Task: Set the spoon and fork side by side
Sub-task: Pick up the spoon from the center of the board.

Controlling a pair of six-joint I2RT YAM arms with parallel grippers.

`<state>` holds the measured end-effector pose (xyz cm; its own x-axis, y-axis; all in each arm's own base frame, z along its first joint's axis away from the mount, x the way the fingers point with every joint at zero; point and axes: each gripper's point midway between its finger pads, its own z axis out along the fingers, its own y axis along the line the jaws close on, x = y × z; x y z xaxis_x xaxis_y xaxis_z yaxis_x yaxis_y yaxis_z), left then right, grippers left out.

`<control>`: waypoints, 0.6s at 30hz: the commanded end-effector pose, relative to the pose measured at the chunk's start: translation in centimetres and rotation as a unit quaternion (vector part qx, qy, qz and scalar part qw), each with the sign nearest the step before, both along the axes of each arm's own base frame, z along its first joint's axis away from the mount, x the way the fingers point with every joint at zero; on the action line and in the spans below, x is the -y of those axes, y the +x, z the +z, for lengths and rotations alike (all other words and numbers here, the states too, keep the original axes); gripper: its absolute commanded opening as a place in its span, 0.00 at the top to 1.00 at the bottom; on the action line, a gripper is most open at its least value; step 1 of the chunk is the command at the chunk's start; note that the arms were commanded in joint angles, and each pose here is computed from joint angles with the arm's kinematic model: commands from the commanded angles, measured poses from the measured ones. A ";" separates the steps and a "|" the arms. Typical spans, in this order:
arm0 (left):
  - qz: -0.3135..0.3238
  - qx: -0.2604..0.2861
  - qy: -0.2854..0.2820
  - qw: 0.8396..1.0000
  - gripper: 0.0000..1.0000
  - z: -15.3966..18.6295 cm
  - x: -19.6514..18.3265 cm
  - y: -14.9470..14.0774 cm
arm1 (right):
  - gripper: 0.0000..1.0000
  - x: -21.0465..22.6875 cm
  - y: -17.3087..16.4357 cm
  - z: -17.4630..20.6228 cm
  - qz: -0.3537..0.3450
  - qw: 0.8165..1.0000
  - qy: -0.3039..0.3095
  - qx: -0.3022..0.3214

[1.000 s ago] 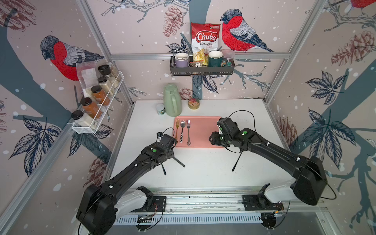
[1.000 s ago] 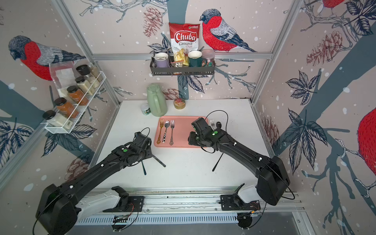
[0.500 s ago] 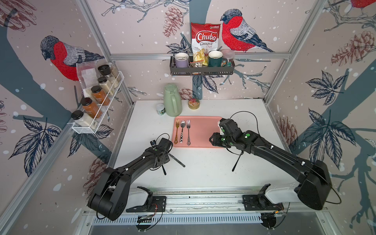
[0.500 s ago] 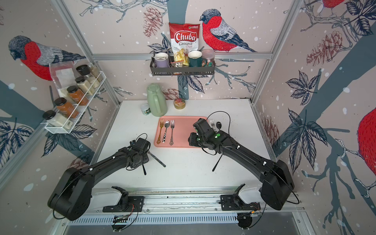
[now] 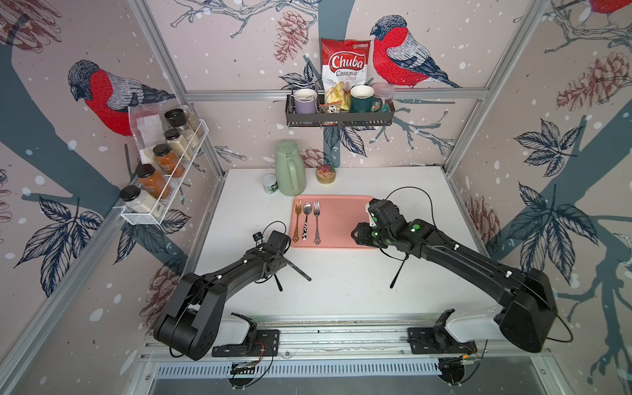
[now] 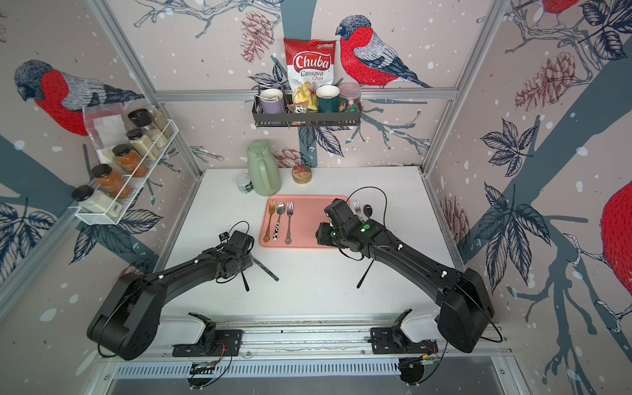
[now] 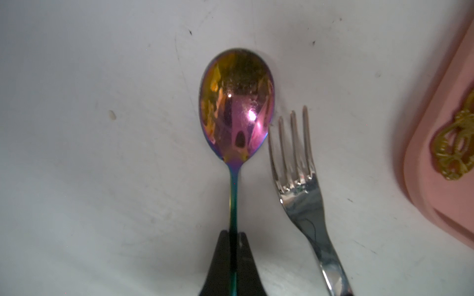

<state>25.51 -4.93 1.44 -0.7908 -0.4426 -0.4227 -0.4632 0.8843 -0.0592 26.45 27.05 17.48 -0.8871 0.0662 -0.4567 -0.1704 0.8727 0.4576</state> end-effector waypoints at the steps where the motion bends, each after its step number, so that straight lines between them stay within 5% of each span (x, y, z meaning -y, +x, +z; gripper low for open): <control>1: -0.010 -0.040 0.016 0.999 1.00 0.3 -0.8 -2.1 | 0.54 -0.1 0.0 0.1 -0.001 1.000 0.002 0.001; 10: -0.025 0.069 0.076 0.994 1.00 10.0 -2.4 -1.9 | 0.54 -0.1 0.0 0.0 0.001 1.000 0.003 0.001; 18: -0.088 0.111 0.084 0.986 1.00 16.2 1.2 0.7 | 0.53 1.3 0.4 -0.3 -0.022 0.998 0.053 -0.012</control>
